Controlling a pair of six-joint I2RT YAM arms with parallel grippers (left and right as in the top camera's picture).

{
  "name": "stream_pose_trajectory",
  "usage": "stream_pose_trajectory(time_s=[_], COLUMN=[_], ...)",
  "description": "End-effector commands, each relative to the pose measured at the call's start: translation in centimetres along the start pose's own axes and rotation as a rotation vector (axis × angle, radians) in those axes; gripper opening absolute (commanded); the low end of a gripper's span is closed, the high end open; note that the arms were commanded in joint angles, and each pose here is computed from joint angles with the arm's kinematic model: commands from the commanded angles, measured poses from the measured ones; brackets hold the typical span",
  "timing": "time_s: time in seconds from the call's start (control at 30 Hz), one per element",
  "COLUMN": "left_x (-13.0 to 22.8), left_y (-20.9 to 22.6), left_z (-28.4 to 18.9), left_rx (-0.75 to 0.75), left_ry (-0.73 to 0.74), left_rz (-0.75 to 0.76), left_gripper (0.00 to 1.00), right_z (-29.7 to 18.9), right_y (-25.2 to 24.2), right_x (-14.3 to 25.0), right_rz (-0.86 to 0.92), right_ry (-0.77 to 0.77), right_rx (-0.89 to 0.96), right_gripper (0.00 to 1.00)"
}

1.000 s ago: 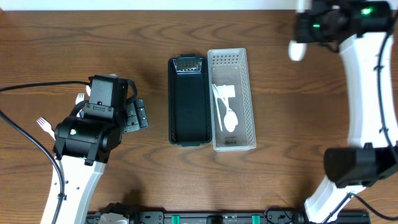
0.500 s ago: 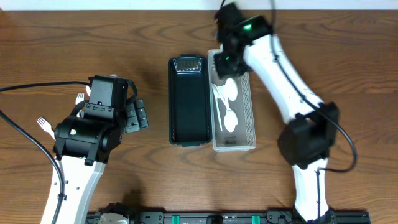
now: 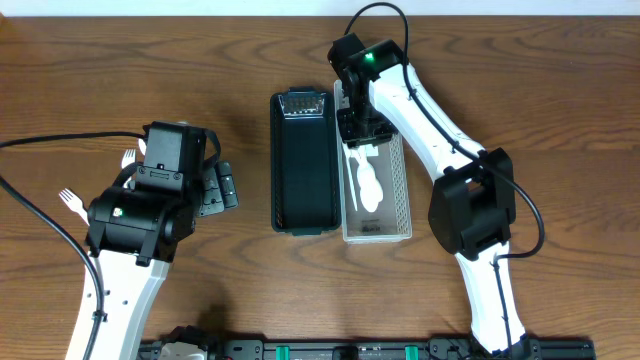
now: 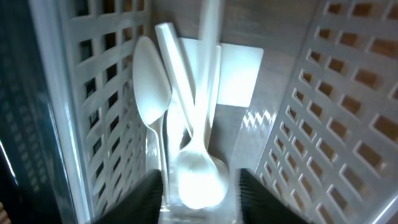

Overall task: Pack container
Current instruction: 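Drop the last spoon into the white basket and withdraw right arm, then move the left gripper over the white spoon among forks and grasp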

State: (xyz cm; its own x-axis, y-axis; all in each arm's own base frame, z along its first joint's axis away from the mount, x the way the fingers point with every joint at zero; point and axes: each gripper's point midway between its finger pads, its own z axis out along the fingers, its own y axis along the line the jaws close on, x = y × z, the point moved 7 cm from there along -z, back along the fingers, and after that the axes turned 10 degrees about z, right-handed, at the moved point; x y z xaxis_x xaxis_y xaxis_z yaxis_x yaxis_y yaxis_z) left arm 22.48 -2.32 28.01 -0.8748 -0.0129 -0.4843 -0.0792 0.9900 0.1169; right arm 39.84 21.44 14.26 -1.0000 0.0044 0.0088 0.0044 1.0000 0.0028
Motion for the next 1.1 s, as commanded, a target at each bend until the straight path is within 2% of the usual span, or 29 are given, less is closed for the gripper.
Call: stream_pose_trajectory(time_s=[0.0,0.1,0.2,0.4,0.53,0.63,0.8,1.07], left_x=[-0.4,-0.8,-1.6,-4.4,-5.7,-6.3,-6.5,-5.7], left_y=[0.3,0.5,0.9,5.0,8.7,9.9,10.4,9.3], left_z=[-0.8,-1.8,-3.1,-2.4,1.7,5.9,12.9,19.8], left_rx=[-0.007,-0.003,-0.005,-0.100,-0.174,-0.144,-0.131,-0.048], left_ry=[-0.026,-0.052,-0.080,-0.075,0.018,0.106,0.245,0.363], left_rz=[0.024,0.025,0.006,-0.152,-0.271,-0.313,-0.329,-0.332], left_gripper=[0.95,0.95,0.95,0.95,0.95,0.95,0.95,0.95], right_z=[-2.1,-4.7,-8.2,-16.3,-19.4,-20.1,-19.3,-19.2], right_y=[-0.8,-2.2,-3.9,-9.7,-14.4,-16.8,-18.9,-19.4], right_x=[-0.4,-1.1,-1.6,-1.4,-0.2,0.6,1.1,1.2], right_rz=[-0.018,-0.008,-0.013,0.059,0.152,0.192,0.216,0.204], right_ry=[-0.052,-0.126,-0.220,-0.423,-0.480,-0.472,-0.415,-0.407], right_rx=[-0.015,-0.048,-0.082,-0.126,-0.117,-0.098,-0.067,-0.058], right_gripper=[0.54,0.60,0.60,0.71,0.72,0.72,0.73,0.72])
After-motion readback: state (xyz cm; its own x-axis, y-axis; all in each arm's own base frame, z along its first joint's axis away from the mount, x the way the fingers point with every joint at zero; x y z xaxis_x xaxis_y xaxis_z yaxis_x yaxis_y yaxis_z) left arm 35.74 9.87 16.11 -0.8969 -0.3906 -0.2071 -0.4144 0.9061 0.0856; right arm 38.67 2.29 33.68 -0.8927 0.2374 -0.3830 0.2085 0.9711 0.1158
